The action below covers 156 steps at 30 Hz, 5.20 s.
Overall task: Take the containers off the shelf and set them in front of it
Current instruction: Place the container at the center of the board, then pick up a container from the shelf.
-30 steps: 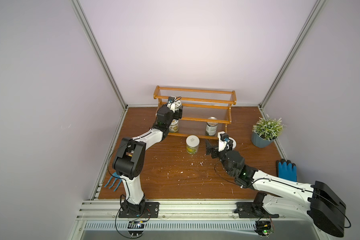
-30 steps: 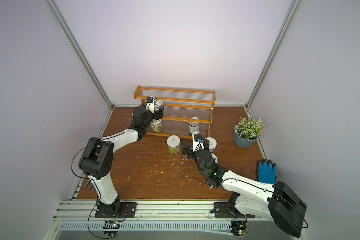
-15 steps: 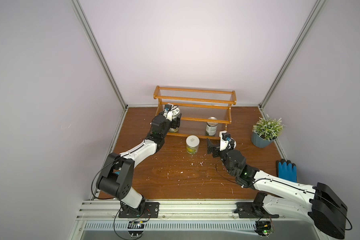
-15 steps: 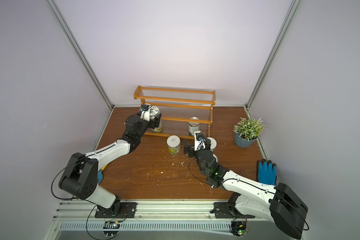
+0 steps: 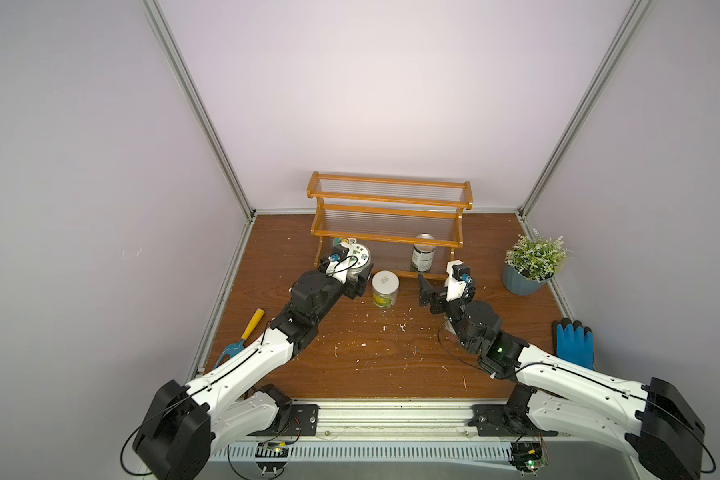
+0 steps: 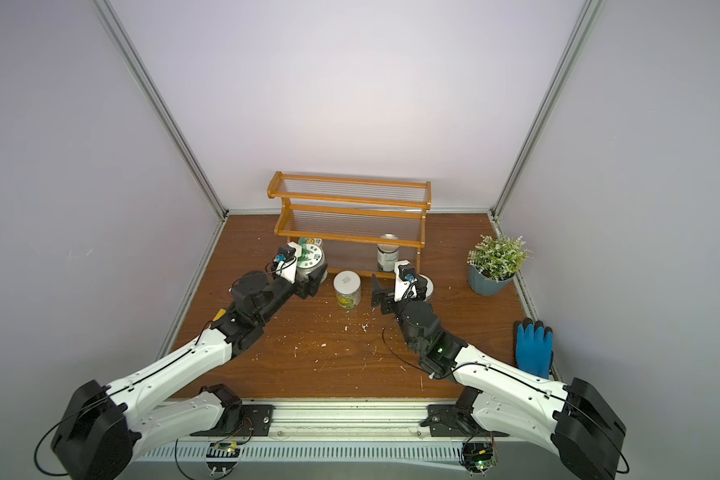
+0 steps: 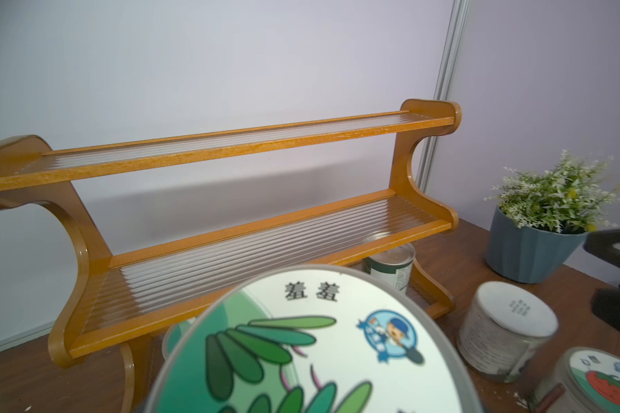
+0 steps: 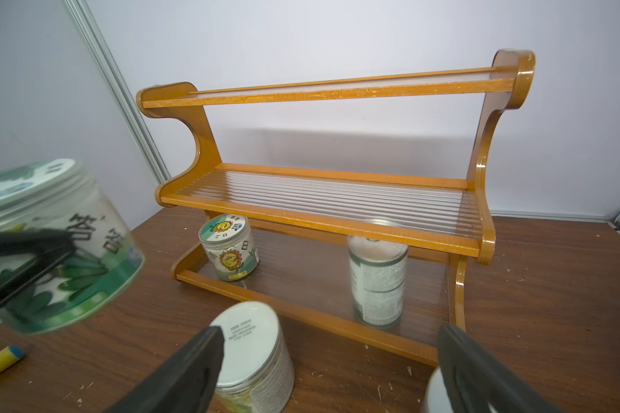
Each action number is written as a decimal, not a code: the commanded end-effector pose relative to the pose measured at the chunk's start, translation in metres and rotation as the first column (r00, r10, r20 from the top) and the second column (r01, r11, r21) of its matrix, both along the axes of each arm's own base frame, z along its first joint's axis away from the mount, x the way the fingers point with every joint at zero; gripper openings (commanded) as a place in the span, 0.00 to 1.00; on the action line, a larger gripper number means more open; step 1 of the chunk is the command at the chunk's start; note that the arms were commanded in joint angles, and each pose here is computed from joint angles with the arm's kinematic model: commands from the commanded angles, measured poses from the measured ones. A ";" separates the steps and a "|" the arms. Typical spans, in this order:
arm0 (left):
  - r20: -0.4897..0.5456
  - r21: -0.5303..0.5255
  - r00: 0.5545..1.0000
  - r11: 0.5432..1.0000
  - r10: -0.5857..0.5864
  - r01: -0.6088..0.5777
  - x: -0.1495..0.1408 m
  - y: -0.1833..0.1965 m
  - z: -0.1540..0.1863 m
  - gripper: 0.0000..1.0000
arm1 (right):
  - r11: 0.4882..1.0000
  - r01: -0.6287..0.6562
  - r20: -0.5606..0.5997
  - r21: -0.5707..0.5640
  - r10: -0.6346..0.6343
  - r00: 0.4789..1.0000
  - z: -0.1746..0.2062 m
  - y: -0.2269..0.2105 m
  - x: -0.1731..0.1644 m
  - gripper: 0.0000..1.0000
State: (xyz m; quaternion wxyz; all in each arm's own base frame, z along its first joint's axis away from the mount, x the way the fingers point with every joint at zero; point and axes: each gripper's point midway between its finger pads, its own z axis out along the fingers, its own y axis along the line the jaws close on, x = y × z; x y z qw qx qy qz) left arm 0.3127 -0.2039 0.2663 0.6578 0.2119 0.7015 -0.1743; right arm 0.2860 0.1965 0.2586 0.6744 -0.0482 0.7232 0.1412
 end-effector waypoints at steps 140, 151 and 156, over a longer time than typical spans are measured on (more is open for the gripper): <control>-0.151 -0.176 0.988 0.984 -0.010 -0.017 0.049 0.036 -0.032 1.00 | 0.995 0.100 -0.104 -0.032 -0.103 0.989 -0.065 0.015 0.114 0.99; -0.146 -0.176 0.989 0.984 -0.004 -0.022 0.047 0.038 -0.034 1.00 | 0.993 0.111 -0.096 -0.051 -0.115 0.989 -0.072 0.020 0.136 0.99; -0.152 -0.175 0.988 0.984 -0.004 -0.023 0.047 0.038 -0.036 1.00 | 0.989 0.135 -0.108 -0.067 -0.142 0.984 -0.079 0.019 0.146 0.99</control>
